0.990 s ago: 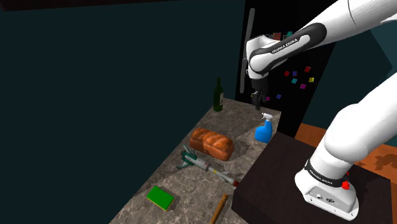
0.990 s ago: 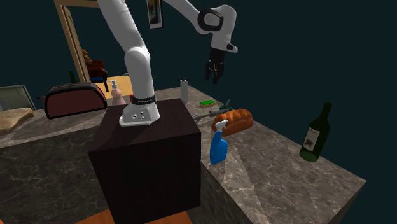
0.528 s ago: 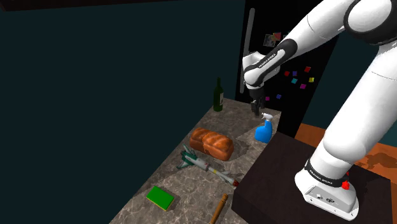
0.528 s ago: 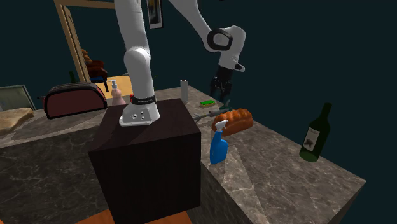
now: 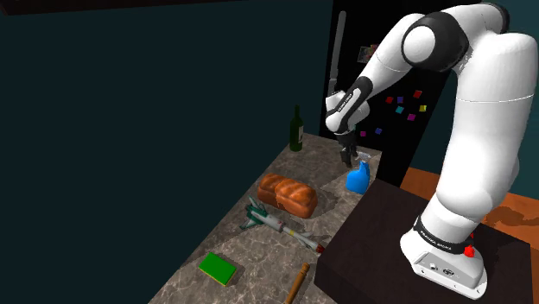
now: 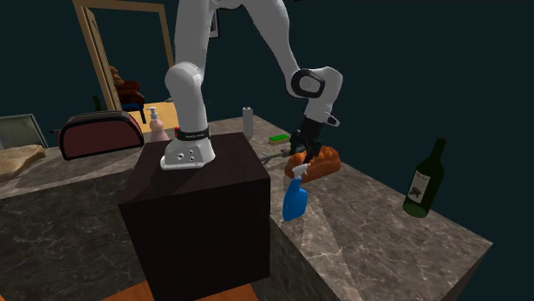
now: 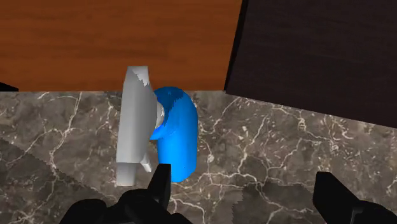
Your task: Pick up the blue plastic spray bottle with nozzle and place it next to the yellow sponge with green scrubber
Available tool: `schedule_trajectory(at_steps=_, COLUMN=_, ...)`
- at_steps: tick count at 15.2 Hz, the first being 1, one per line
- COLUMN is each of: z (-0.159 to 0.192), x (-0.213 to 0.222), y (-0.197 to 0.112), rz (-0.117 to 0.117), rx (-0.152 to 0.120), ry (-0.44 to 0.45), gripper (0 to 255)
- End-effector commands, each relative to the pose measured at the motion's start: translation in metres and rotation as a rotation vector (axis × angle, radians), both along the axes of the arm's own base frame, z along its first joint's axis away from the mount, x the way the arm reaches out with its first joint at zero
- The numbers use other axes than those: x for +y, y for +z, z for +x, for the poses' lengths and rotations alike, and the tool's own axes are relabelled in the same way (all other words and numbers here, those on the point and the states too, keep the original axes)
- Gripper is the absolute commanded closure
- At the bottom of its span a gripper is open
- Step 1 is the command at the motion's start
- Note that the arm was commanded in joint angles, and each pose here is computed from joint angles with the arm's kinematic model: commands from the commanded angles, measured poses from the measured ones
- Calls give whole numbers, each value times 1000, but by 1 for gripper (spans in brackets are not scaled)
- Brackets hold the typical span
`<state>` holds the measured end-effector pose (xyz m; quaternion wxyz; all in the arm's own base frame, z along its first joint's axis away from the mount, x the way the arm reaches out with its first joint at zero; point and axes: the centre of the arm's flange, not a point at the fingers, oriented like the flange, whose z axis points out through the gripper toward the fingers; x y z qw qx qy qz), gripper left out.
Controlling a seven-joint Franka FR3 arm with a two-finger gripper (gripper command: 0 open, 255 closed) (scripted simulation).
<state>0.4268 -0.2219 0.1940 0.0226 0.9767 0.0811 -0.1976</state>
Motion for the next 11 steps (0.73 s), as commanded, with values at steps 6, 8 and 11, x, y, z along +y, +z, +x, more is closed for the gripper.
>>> schedule_trajectory(at_steps=6, z=16, x=-45, y=-82, rz=-1, rx=67, ry=46, gripper=0)
schedule_trajectory(at_steps=8, z=14, x=-46, y=-89, rz=-1, rx=69, ry=47, gripper=0)
schedule_trajectory(at_steps=11, z=7, x=-48, y=-103, rz=-1, rx=69, ry=47, gripper=0)
